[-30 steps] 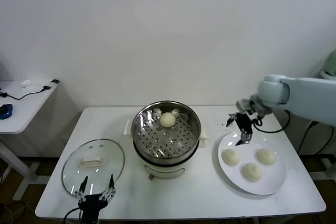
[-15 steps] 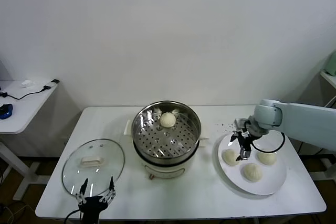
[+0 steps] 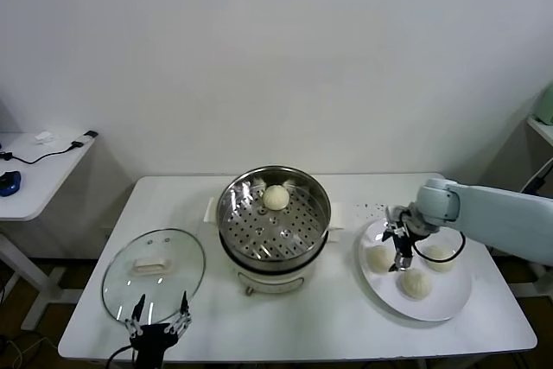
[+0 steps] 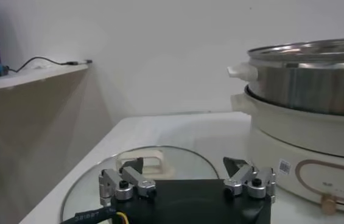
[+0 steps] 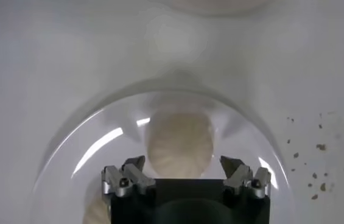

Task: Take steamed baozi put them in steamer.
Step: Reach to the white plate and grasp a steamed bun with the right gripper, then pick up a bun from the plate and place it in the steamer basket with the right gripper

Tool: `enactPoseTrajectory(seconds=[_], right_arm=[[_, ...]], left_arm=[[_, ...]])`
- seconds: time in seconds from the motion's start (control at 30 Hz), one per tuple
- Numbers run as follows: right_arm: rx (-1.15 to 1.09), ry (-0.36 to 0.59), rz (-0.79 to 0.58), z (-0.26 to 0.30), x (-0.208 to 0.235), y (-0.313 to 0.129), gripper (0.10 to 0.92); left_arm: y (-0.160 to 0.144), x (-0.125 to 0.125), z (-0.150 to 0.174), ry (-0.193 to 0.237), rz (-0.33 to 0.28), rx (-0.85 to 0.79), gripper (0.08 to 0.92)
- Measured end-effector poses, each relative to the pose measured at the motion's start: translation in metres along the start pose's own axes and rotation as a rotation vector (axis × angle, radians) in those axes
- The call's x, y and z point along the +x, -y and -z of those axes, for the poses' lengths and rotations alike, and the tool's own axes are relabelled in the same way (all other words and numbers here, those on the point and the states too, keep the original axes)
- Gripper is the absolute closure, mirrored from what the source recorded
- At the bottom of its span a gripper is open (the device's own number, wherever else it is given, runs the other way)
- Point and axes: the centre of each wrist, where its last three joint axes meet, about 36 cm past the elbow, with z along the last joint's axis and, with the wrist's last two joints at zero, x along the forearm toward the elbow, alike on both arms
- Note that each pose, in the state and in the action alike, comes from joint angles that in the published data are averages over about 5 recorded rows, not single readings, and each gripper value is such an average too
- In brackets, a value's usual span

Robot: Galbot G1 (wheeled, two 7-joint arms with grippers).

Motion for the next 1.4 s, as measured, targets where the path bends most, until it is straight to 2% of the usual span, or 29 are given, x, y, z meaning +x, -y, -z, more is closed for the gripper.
enactPoseTrajectory(seconds=[0.2,0.43,0.7,0.87,1.1,1.27,1.4], right_arm=[[-0.002,0.011,-0.001,0.000,-0.004,-0.002,0.258],[0.007,0.022,-0.007,-0.002,0.003,-0.001,0.333],[0.037,0.040,0.000,-0.009,0.029,0.003,0.344],[0.071,0.066,-0.007,-0.008,0.070,0.015,0.344],[0.122,0.119,-0.046,0.016,0.151,0.039,0.344],[0.162,0.180,-0.082,0.059,0.212,0.049,0.344],[0.199,0.232,-0.090,0.111,0.243,0.047,0.344]], left_arm=[[0.001,0.002,0.000,-0.001,0.001,-0.003,0.177],[0.003,0.005,0.002,0.001,0.002,-0.005,0.177],[0.008,0.009,0.005,0.008,-0.005,-0.008,0.177],[0.010,0.011,0.007,0.015,-0.014,-0.009,0.177],[0.013,0.013,0.012,0.025,-0.030,-0.010,0.177],[0.014,0.013,0.014,0.029,-0.038,-0.015,0.177],[0.015,0.013,0.016,0.035,-0.040,-0.014,0.177]])
